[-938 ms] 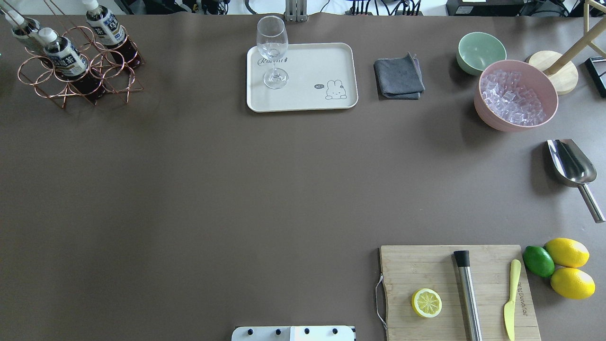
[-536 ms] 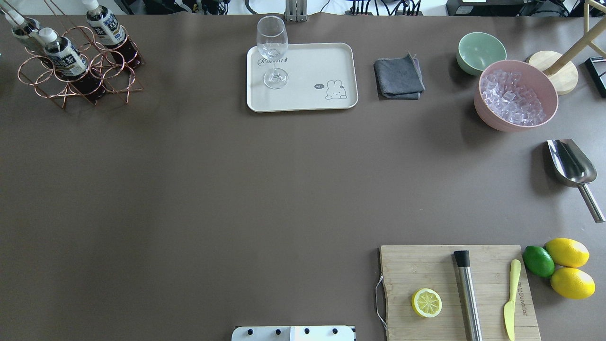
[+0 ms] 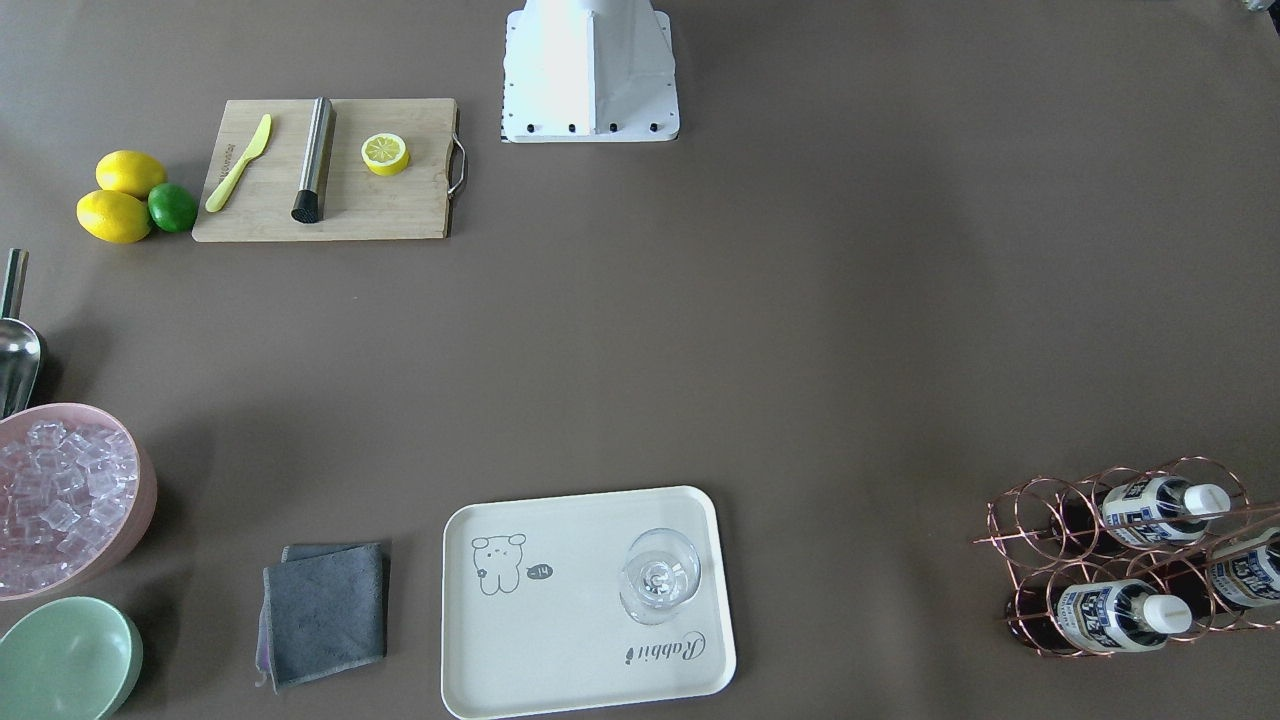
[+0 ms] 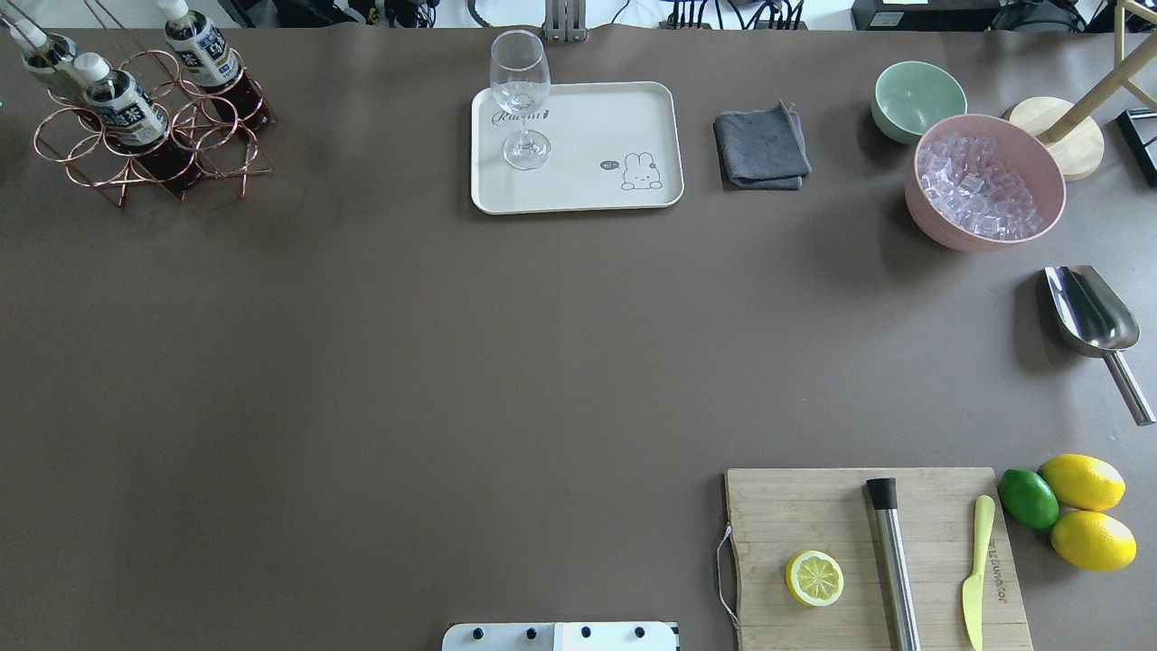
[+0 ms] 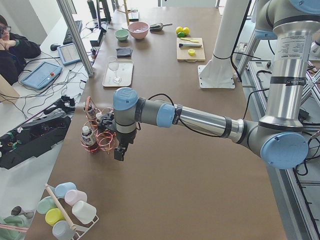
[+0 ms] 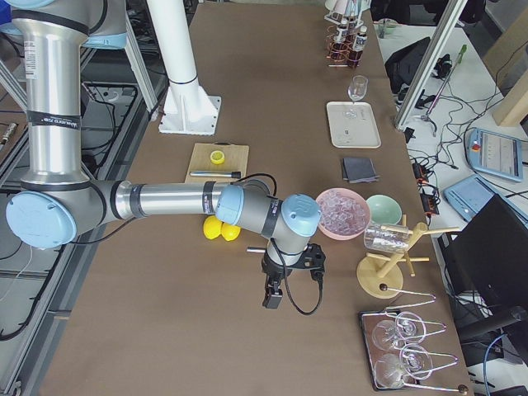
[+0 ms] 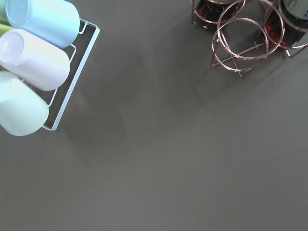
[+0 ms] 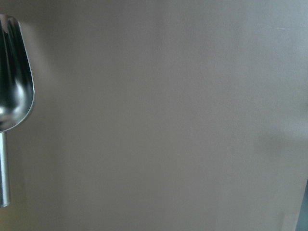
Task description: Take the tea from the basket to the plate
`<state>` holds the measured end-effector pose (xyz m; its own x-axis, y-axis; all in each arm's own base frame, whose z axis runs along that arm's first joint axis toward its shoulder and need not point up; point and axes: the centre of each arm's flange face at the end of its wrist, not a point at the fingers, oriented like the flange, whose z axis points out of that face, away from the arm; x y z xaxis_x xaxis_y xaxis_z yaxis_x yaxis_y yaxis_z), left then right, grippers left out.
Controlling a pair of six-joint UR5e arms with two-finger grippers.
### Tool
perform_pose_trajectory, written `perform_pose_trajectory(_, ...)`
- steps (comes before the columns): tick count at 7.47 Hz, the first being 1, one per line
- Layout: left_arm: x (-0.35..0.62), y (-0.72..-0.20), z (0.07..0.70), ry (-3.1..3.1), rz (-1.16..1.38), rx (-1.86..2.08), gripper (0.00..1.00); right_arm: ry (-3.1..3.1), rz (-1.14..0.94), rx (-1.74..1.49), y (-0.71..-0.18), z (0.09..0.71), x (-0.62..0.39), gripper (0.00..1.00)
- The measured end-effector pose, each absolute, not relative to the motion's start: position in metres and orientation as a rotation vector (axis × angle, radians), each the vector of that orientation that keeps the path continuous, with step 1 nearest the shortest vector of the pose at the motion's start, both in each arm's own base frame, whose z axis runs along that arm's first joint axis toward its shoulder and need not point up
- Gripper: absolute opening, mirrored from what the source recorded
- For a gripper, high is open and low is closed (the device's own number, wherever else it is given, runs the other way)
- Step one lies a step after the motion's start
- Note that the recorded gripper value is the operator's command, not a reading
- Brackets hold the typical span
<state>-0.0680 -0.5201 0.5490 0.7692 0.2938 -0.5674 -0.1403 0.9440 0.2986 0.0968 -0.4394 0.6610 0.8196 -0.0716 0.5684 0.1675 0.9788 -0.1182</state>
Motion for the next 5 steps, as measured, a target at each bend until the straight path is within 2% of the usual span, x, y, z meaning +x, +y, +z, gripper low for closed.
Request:
perform_pose_trajectory(2, -0.067, -0.541, 0.498, 0.638, 0.278, 0.292, 0.99, -0.596, -0.138, -0.164, -0.446, 0.659, 0.093, 1.0)
perform_pose_trajectory(5, -0.053, -0.565, 0.387, 0.62, 0.381, 0.398, 0.99, -0.596, -0.139, -0.165, -0.446, 0.659, 0.093, 1.0)
